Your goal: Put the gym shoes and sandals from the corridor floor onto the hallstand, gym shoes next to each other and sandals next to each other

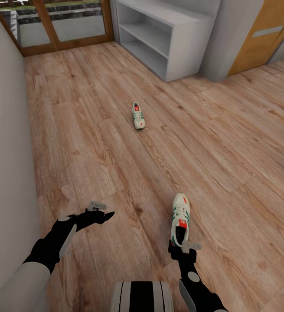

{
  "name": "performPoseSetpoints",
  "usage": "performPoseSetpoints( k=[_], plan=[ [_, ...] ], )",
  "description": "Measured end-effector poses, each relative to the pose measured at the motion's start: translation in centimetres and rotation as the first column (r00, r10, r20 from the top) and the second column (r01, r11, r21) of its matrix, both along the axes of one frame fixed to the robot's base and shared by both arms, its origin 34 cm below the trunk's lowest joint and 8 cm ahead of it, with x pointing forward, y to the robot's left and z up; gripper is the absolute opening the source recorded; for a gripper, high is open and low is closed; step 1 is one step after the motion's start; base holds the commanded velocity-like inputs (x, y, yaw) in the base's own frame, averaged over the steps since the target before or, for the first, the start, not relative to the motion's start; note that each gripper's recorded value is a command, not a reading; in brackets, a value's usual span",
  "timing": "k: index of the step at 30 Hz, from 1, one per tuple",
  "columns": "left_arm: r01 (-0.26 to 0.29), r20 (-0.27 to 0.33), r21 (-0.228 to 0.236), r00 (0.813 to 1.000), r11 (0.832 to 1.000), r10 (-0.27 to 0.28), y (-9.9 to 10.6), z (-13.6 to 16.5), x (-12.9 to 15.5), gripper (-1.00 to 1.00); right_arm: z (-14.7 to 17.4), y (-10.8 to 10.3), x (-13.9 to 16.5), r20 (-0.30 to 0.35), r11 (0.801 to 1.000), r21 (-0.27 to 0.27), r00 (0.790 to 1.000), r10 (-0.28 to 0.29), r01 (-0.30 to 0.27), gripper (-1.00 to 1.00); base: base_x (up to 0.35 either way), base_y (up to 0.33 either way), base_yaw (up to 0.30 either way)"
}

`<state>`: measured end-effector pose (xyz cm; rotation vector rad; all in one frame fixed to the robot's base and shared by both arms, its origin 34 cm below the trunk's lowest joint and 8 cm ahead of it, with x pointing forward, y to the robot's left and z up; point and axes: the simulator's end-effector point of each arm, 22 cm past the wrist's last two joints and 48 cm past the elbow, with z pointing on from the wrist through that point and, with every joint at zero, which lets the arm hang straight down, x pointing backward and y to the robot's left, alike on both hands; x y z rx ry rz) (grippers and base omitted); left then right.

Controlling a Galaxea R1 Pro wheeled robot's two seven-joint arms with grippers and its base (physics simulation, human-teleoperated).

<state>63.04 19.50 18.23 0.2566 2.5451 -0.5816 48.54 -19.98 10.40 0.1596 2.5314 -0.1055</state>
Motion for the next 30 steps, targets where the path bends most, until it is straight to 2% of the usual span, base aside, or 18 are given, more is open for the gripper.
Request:
performPoseSetpoints(
  k=[8, 9, 10, 12, 13, 17, 22, 28, 30],
  plan=[
    [-0.055, 0.001, 0.01, 0.998, 0.998, 0.055, 2.1, 0.8, -0.9, 1.0, 1.6, 0.0, 1.5, 0.039, 1.0, -0.001, 0.999, 0.0, 0.0, -1.0, 0.0, 0.0, 0.0],
    [-0.117, -0.019, 0.045, 0.993, 0.992, 0.118, 5.8, 0.0, -2.6, 1.0, 1.6, -2.7, 1.6, 0.043, 0.999, -0.048, 0.999, 0.025, -0.023, -1.0, 0.0, 0.0, -0.013],
    [-0.129, -0.02, 0.051, 0.991, 0.99, 0.13, 6.6, 0.1, -2.8, 1.0, 1.8, -3.8, 1.8, 0.047, 0.997, -0.066, 0.998, 0.031, -0.028, -1.0, 0.0, 0.0, -0.027],
    [-0.138, -0.015, 0.053, 0.99, 0.989, 0.139, 7.0, 0.5, -2.9, 1.0, 2.2, -4.6, 2.1, 0.055, 0.996, -0.079, 0.998, 0.039, -0.035, -1.0, 0.0, 0.0, -0.057],
    [-0.157, -0.003, 0.06, 0.988, 0.986, 0.157, 8.0, 0.4, -3.6, 1.0, 2.3, -6.3, 2.1, 0.056, 0.994, -0.104, 0.998, 0.042, -0.036, -1.0, 0.0, 0.0, -0.083],
    [-0.195, 0.039, 0.075, 0.98, 0.978, 0.193, 9.6, 0.7, -4.8, 1.0, 2.7, -8.9, 1.8, 0.051, 0.989, -0.141, 0.997, 0.05, -0.043, -1.0, 0.0, 0.0, -0.09],
    [-0.225, 0.058, 0.105, 0.974, 0.969, 0.22, 10.9, 0.7, -6.6, 1.0, 3.3, -10.6, 1.1, 0.06, 0.985, -0.165, 0.997, 0.058, -0.047, -1.0, 0.0, 0.0, -0.097],
    [-0.262, 0.106, 0.157, 0.963, 0.952, 0.248, 12.5, 0.9, -8.7, 1.0, 4.6, -11.1, 0.7, 0.131, 0.984, -0.171, 0.989, 0.062, -0.039, -1.0, 0.0, 0.0, -0.099],
    [-0.284, 0.13, 0.186, 0.956, 0.941, 0.263, 13.4, 0.8, -9.7, 1.0, 5.1, -11.1, 0.4, 0.161, 0.985, -0.171, 0.985, 0.064, -0.036, -1.0, 0.0, 0.0, -0.098]
  ],
)
